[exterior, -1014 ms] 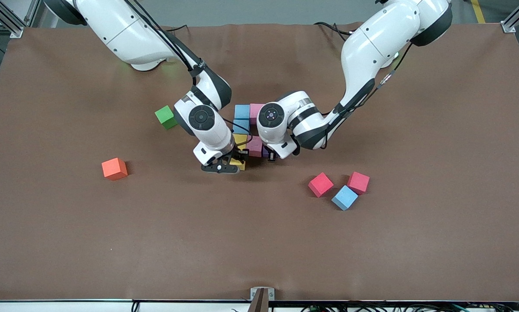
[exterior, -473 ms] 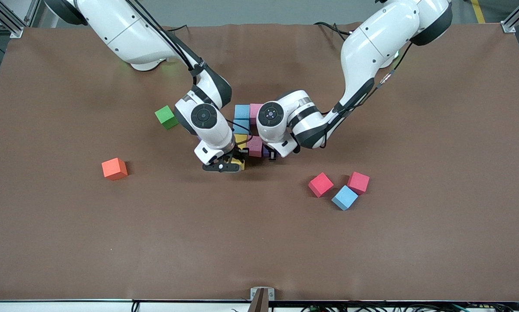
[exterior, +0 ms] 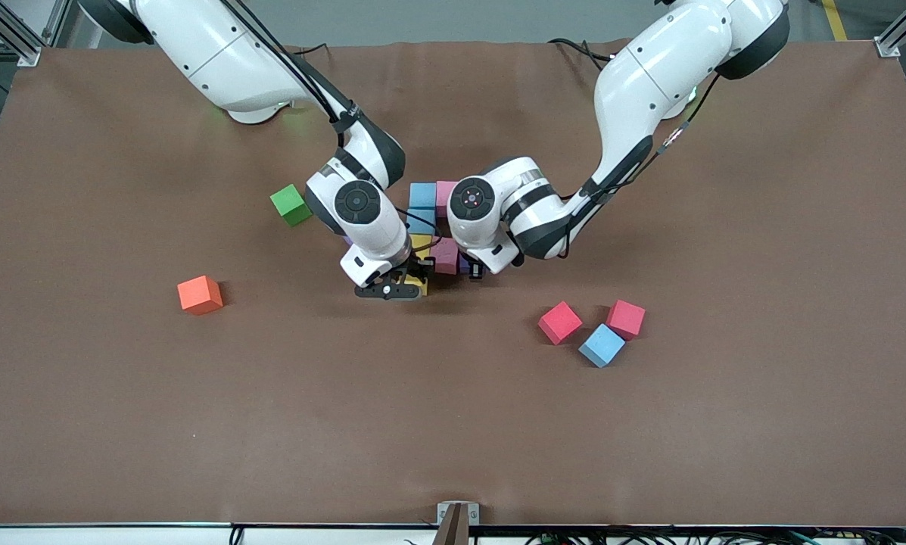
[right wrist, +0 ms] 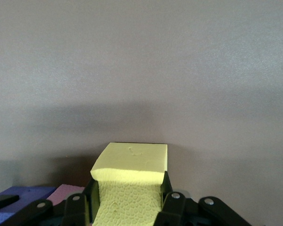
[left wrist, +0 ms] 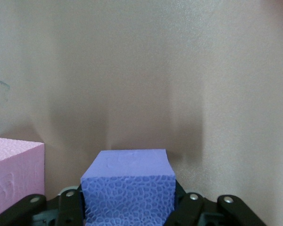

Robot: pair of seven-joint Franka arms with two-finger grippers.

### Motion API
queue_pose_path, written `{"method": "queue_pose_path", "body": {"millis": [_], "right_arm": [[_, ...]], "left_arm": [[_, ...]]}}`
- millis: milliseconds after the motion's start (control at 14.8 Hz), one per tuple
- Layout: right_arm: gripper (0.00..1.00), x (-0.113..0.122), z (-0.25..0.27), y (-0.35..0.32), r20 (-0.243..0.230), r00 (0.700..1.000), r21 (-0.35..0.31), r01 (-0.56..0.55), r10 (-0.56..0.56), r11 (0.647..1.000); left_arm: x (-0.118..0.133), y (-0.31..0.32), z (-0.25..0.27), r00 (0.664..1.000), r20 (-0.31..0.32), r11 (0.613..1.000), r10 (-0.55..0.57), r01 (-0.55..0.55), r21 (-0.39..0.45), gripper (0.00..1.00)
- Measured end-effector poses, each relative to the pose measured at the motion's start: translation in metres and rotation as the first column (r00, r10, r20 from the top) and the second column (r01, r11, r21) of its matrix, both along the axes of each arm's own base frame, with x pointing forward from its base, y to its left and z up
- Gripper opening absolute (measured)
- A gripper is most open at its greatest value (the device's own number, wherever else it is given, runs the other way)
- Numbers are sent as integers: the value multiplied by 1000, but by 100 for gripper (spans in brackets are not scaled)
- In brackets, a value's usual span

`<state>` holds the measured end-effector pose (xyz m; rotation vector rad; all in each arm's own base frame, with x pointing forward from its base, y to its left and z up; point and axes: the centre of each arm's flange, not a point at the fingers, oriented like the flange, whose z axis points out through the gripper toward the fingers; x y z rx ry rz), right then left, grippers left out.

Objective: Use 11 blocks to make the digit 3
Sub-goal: 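Lower the yellow cube into the row and open the right gripper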

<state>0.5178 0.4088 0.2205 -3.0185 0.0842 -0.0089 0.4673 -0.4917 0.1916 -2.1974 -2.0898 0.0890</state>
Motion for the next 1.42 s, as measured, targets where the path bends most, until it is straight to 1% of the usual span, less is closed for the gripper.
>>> {"method": "queue_pose_path", "body": {"millis": [270,338,473,541,608,676,1082,1284,1420], "right_arm": [[52,0,0,0,0,1000,0,-1,1,1000],[57,0,0,1,1,1000,1,-1,1,1000],[74,0,1,1,2,1000,2,-1,1,1000],[85,0,1,2,3,1000,2,-2,2,1000],[94,0,2,2,4,1000,3,-2,2,1000],[100,-1,2,3,4,1000,3,-4,4,1000],[100,1,6,5,12,1000,8,-5,5,1000],[100,9,16,2,16,1000,2,5,-5,1000],[100,19,30,-9,31,999,1,24,-24,1000]], "left_arm": [[-1,0,0,1000,-1,1000,-2,2,1,59],[-1,0,0,1000,-1,1000,-2,2,1,59],[-2,0,0,1000,-1,1000,6,-6,2,59],[-2,-1,0,1000,0,1000,13,-13,3,59],[-2,-1,0,1000,0,1000,15,-15,4,59],[-3,-1,-1,1000,0,1000,15,-15,4,59],[-7,-3,-1,1000,2,1000,4,-4,9,59],[-10,-4,-1,1000,4,1000,-6,6,12,59],[-12,-5,-1,1000,5,1000,-15,15,13,59]]}}
